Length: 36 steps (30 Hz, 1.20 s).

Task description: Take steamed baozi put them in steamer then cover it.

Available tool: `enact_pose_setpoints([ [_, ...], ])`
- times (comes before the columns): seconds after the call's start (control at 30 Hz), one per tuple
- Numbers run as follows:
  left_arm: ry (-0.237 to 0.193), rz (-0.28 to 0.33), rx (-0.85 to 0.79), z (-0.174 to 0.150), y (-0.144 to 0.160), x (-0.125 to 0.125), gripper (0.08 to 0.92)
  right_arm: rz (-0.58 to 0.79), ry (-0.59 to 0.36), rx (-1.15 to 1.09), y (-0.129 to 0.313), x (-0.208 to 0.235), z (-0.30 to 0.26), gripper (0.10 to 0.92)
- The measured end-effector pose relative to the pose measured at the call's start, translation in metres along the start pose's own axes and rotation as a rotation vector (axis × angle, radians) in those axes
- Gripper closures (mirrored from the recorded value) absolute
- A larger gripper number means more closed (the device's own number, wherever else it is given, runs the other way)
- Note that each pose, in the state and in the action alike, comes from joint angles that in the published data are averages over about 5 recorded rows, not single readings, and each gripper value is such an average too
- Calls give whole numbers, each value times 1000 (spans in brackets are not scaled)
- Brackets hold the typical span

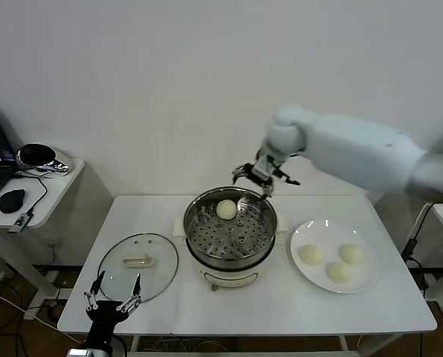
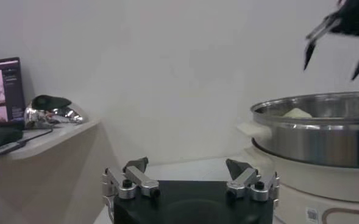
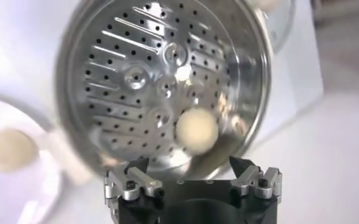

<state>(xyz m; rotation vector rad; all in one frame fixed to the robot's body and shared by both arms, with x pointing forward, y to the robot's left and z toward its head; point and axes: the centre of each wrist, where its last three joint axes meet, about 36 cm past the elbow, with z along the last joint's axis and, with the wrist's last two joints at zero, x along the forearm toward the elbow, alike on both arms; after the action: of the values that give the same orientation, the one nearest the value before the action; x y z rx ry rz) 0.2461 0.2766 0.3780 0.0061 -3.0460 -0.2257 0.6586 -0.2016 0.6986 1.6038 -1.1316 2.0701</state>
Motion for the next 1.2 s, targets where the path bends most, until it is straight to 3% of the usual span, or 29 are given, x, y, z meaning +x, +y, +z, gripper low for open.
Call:
enact_pose_setpoints([
  [0.27, 11, 9, -20, -5, 3, -1, 177, -23, 67, -299, 82, 19, 35, 200],
  [0.63, 20, 9, -31, -6, 5, 0, 177, -110, 99, -498, 168, -22, 70, 200],
  [0.9, 29, -3, -33, -5, 8, 2, 177, -158, 103, -561, 195, -63, 81, 200],
  [1.2, 36, -17, -41, -4, 13, 5, 177, -180, 67, -575, 195, -116, 77, 200],
])
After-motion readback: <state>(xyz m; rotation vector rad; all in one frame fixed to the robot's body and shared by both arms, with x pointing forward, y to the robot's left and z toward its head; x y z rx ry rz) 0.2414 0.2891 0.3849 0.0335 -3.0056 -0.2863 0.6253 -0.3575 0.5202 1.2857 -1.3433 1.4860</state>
